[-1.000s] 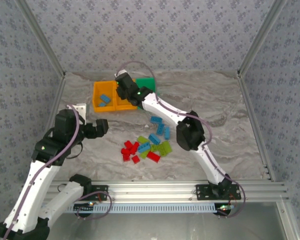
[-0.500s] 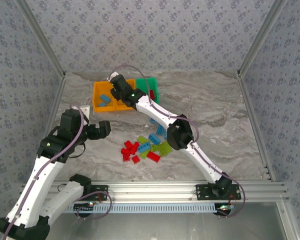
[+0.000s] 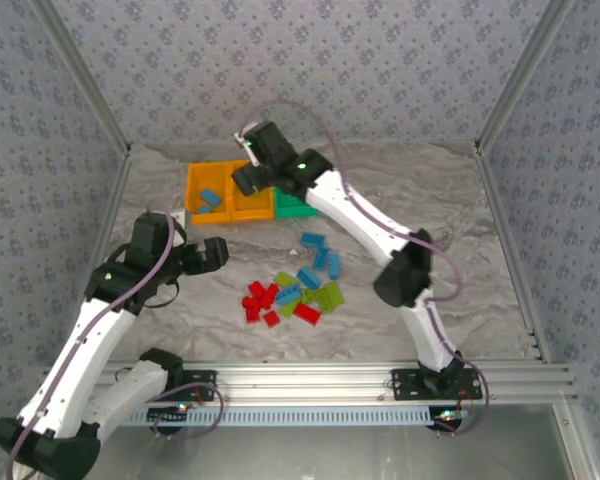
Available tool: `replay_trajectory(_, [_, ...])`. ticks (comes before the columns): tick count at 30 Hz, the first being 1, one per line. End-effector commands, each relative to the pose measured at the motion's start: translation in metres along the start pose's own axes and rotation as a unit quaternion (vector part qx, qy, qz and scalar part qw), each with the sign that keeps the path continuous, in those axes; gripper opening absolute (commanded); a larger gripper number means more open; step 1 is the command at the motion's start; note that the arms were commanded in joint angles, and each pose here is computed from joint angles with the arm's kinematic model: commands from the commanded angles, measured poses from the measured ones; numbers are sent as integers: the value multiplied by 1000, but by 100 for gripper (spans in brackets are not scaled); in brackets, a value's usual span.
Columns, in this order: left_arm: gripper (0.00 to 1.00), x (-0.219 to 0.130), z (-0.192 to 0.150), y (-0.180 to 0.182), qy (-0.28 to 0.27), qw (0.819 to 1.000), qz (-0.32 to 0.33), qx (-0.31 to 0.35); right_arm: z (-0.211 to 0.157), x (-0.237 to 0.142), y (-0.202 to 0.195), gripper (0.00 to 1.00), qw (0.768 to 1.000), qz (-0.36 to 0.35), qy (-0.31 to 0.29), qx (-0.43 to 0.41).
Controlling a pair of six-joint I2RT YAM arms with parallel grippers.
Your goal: Sort the legos into containers by color
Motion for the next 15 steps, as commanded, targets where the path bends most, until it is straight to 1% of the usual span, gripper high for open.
replay_trajectory(1, [99, 18, -17, -6, 39, 999, 3, -30, -44, -81, 11, 98, 996, 64, 38, 39])
replay_trajectory(3, [99, 32, -27, -13, 55, 998, 8, -31, -68, -120, 17, 100, 994, 87, 25, 66])
replay_trajectory(4, [99, 41, -33, -18, 65, 997, 11, -31, -86, -140, 22, 100, 991, 101, 24, 83])
replay_trajectory(7, [98, 68, -54, -29, 94, 995, 27, -19, -128, -184, 28, 100, 984, 120, 22, 133])
replay_trajectory(9, [95, 86, -66, -33, 109, 993, 41, -7, -151, -204, 30, 100, 979, 120, 26, 163])
replay_trajectory(11, [89, 105, -77, -35, 123, 991, 57, -5, -171, -219, 28, 100, 975, 113, 29, 190])
replay_trajectory(15, [80, 132, -94, -28, 141, 985, 87, -46, -198, -233, 16, 100, 973, 72, 32, 216])
Point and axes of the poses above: each hand's point on the last joint's axis, 136 mm out from that joint toward the fingers, its own x axis out along the fingers, its own y axis along the line the jaws close on, z = x × y, the point moved 2 cm from there along -x, back along the fingers, and after that the axes turned 14 degrees about -x, right-handed, at the moved point
